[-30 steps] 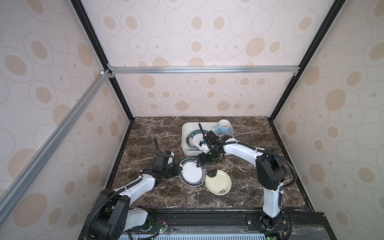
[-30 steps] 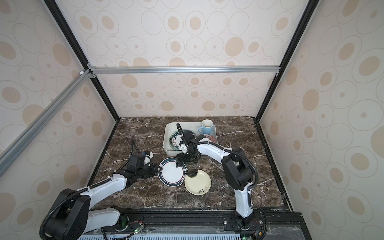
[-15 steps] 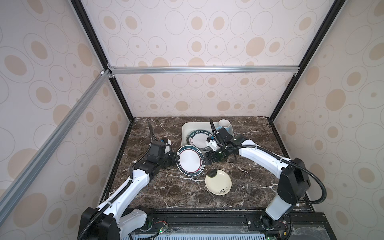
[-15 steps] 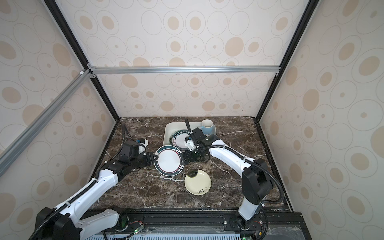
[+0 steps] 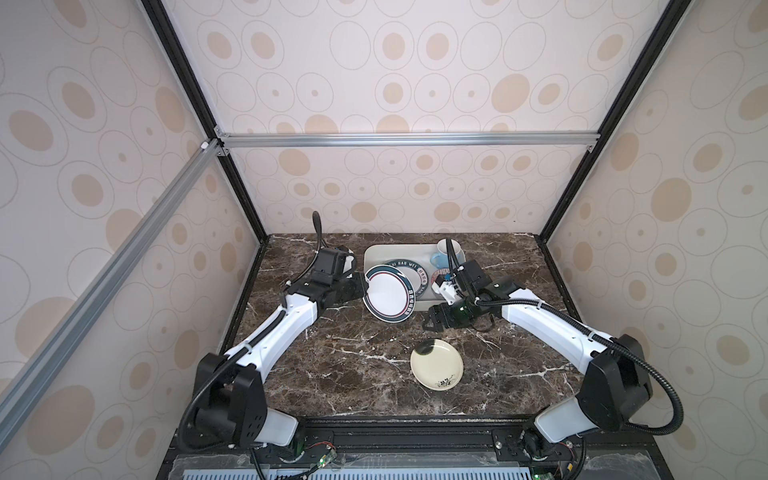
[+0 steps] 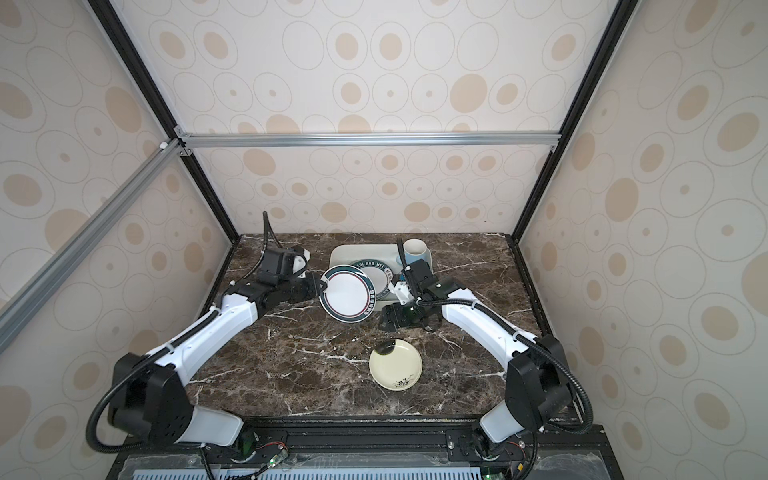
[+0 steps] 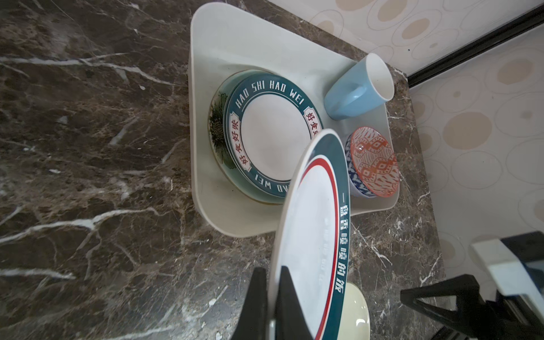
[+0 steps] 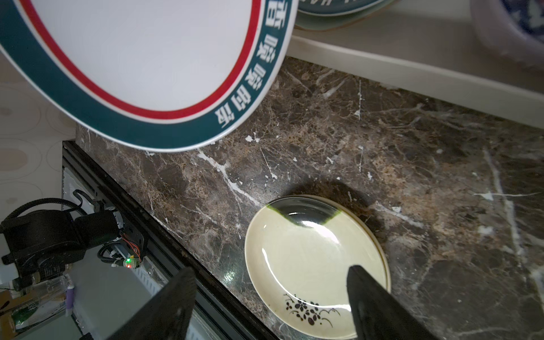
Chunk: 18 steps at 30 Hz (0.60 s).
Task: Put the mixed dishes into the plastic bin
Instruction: 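Lift the red-and-green-rimmed plate with the left gripper into the bin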
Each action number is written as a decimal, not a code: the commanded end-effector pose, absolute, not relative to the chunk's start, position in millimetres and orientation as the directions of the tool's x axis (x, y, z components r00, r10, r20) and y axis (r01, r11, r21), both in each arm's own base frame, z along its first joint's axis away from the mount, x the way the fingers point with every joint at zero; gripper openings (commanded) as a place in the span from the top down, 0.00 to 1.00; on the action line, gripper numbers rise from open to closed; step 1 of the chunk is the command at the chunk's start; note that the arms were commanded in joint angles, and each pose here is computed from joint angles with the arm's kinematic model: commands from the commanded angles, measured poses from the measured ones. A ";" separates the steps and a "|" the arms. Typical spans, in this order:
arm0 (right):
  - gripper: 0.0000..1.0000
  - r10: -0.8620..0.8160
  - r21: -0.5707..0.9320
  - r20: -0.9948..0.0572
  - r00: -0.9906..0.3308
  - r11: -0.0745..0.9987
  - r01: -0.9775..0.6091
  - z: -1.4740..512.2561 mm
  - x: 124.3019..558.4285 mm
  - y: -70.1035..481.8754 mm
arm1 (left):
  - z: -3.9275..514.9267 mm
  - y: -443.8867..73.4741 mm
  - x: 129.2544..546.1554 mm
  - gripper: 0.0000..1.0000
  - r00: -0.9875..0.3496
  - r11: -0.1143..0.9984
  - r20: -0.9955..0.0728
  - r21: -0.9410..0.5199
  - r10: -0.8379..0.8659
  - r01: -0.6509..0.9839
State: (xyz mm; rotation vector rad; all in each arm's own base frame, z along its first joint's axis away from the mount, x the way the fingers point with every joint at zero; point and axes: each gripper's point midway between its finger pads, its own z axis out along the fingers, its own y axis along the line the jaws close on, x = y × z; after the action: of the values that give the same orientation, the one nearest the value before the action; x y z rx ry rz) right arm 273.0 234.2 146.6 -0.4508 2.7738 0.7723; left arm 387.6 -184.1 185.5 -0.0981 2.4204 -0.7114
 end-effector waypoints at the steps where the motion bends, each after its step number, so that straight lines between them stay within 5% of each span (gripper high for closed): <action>1: 0.16 -0.228 0.473 -0.317 -0.921 0.803 -0.362 154.2 270.5 227.1 | 211.4 -203.2 425.4 1.00 -0.770 0.827 -0.600 -0.532 -0.216 0.183; 18: 0.16 -0.168 0.450 -0.361 -0.917 0.830 -0.329 177.1 289.0 208.0 | 145.8 -233.0 514.3 1.00 -0.834 0.839 -0.528 -0.519 -0.160 0.167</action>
State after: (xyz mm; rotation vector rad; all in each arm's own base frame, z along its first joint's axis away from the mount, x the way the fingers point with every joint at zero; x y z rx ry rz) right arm 285.3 212.7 166.8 -0.3699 2.7200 0.7646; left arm 505.0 -227.9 128.9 -0.0414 2.4833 -0.7233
